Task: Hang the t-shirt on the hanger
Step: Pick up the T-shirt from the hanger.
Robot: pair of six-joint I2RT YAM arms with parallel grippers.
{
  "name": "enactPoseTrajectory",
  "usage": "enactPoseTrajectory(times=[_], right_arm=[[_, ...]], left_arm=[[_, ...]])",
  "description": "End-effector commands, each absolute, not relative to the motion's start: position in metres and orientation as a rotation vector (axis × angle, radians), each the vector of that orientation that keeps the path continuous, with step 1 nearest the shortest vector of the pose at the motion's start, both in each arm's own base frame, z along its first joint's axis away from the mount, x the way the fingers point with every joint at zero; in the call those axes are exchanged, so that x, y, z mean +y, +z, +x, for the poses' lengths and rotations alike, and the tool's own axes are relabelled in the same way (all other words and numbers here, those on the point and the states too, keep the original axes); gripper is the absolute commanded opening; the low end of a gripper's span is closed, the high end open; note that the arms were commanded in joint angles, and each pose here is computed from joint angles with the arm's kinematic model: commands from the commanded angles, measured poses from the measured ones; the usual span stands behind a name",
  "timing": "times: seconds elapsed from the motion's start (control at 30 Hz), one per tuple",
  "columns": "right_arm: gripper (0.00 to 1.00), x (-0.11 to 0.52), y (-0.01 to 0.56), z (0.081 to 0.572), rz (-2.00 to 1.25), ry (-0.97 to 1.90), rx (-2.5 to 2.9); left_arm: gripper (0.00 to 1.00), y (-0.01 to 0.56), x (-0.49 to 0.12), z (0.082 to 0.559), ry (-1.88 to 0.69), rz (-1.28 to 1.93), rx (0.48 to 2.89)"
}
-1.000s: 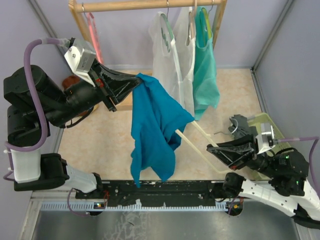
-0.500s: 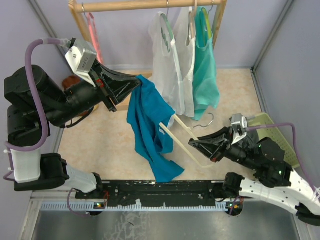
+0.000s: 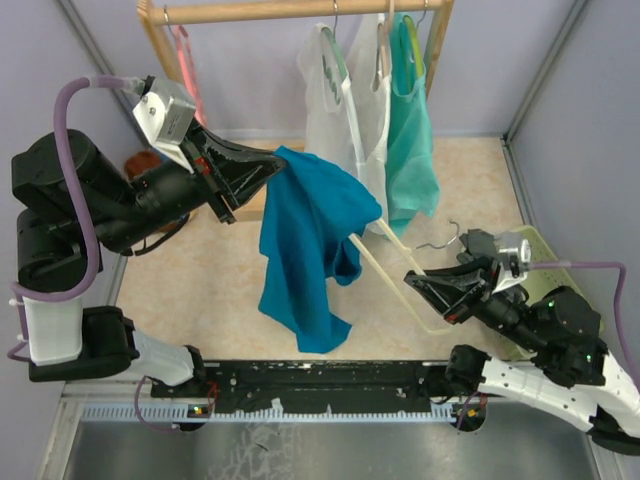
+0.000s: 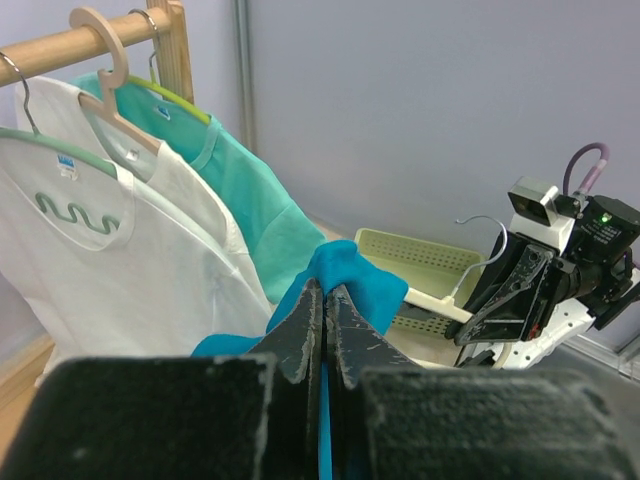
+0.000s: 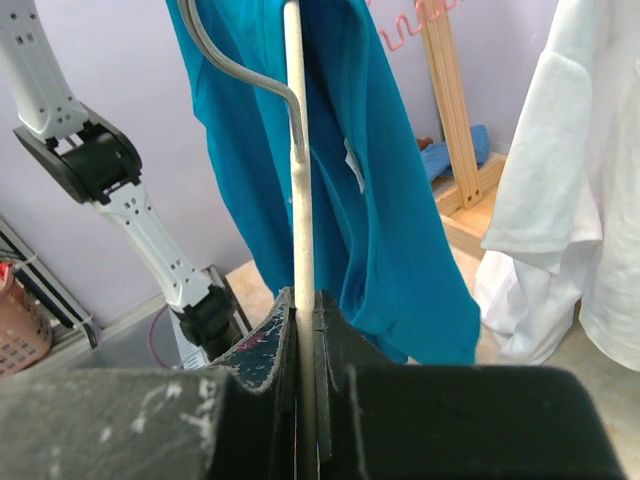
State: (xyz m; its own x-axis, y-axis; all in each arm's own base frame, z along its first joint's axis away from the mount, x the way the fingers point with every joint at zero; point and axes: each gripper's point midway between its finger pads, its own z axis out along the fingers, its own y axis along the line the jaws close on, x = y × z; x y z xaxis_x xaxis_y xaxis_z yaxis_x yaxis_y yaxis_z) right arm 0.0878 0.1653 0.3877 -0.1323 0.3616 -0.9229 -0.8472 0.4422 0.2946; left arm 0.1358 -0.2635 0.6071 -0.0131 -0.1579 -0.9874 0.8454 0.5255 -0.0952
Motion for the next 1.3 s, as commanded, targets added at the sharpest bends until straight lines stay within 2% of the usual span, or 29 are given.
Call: enactPoseTrajectory(times=[0.0,0.23,0.53,0.8,1.1,1.27], right_arm=[[0.0,0.145,0.422,0.083,-0.426,1.123,1.214],[0.0,0.162,0.418,0.084,-0.472,1.133,1.205],[0.0,0.126,0.423,0.092,-0.41,1.007,1.251],[0.0,0.135,0.417,0.098,-0.443,0.972,1.288],[0.0,0.158,0.431,0.064,-0.612,1.137,1.167],[0.0,0.13,0.452,0.05,-0.547,1.181,1.063]], left_arm=[[0.0,0.616,-0.263,0.134,-0.918,0.644,1.332],[0.0,0.613,-0.268,0.136,-0.914,0.647,1.343],[0.0,0.61,-0.266,0.136,-0.913,0.649,1.354],[0.0,0.607,-0.269,0.136,-0.912,0.662,1.362],[0.0,0.602,-0.269,0.137,-0.899,0.669,1.38],[0.0,0.602,-0.268,0.138,-0.892,0.664,1.385]])
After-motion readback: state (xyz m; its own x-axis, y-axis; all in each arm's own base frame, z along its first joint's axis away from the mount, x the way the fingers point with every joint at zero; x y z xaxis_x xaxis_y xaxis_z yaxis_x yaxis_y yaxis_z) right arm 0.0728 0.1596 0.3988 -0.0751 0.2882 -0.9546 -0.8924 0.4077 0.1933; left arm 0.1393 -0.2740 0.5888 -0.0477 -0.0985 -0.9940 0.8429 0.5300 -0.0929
